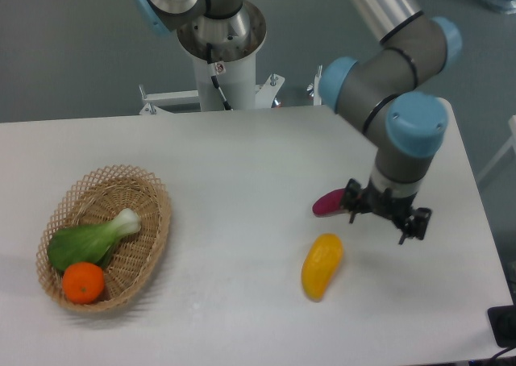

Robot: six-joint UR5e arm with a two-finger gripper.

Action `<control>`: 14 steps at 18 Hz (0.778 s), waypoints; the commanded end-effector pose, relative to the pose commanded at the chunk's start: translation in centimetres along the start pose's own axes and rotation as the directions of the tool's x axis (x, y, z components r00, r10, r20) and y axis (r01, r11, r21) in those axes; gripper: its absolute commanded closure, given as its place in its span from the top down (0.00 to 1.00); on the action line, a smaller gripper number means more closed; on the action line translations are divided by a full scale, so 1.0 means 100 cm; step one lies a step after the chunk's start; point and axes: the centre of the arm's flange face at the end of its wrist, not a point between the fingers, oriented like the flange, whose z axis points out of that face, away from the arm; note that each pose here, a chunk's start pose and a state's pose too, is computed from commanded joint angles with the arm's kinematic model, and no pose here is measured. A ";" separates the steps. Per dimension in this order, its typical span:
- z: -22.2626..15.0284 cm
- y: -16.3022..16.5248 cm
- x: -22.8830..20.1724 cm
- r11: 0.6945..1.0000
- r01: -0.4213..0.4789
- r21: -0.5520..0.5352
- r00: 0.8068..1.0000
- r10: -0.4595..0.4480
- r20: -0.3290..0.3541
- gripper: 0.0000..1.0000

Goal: Pick up the orange from the basket
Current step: 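Move the gripper across the table toward the wicker basket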

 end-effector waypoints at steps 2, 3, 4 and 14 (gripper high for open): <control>0.003 -0.014 0.014 0.998 0.060 0.006 0.998 -0.060 -0.003 1.00; 0.003 -0.027 0.030 0.997 0.079 0.012 0.997 -0.079 -0.010 1.00; 0.002 -0.039 0.047 0.996 0.092 0.013 0.996 -0.092 -0.016 1.00; -0.013 -0.131 0.192 0.991 0.123 0.055 0.991 -0.120 -0.060 1.00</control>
